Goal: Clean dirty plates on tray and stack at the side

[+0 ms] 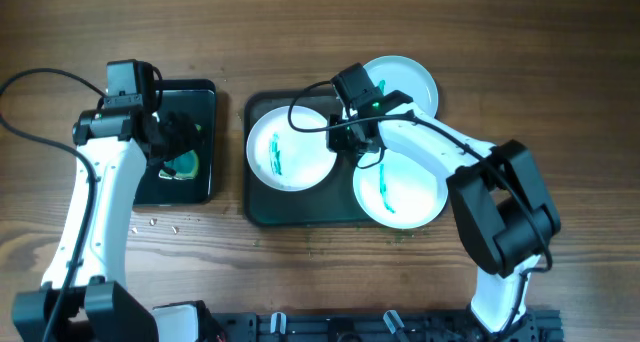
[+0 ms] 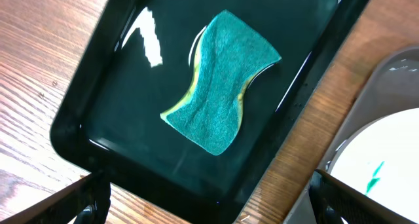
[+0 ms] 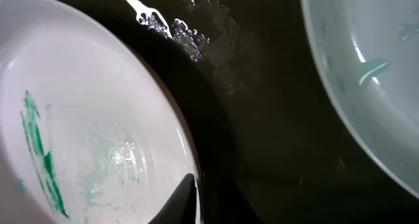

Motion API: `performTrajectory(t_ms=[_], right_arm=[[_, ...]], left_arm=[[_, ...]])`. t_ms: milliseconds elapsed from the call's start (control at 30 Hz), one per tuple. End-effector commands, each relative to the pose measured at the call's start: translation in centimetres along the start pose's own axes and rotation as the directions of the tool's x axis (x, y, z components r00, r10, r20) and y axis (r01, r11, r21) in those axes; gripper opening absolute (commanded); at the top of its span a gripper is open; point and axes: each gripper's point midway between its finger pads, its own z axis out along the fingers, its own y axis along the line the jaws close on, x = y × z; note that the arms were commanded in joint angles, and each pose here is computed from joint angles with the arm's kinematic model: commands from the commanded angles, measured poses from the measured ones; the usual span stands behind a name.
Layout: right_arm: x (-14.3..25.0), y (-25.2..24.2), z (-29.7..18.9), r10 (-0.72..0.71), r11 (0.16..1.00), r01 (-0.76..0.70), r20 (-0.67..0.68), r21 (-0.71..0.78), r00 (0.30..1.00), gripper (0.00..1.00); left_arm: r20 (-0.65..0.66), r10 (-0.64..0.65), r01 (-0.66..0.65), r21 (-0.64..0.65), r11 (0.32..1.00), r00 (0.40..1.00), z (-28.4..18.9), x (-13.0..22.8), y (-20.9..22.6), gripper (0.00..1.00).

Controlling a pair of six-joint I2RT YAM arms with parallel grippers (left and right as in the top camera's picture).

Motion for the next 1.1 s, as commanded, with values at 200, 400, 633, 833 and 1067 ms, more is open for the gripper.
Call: performTrajectory(t_ms=[200,400,633,833,1067], right_arm=[[0.0,-0.4,1.5,0.014,1.000,-0.014,-0.008,0.021,1.000,0.04],[-0.1,-0.1,1.5,0.012,1.000,-0.012,-0.005,0.009,1.000,0.04],[-0.1,-0.1,1.5,0.012,1.000,-0.012,-0.004,0.008,1.000,0.04],[-0.1,0.1,1.5,0.010,1.000,-0.010,-0.007,-0.004,1.000,0.05],[-0.1,0.6,1.5,0.008,0.999,-0.009,-0.015,-0.031,1.000,0.05]], left_arm=[[0.013,0.060,-0.059,-0.073,0.996,0.998,4.5,-2.3,0.0,0.75],[-0.010,0.225,-0.225,-0.004,0.974,0.974,8.4,-2.8,-2.0,0.60],[-0.153,0.253,-0.259,-0.022,0.966,0.955,13.3,-0.1,-1.7,0.46],[-0.124,0.217,-0.225,-0.050,0.973,0.968,12.7,-0.8,-1.4,0.04],[-0.004,0.159,-0.159,-0.009,0.987,0.987,2.7,-4.8,-1.9,0.04]])
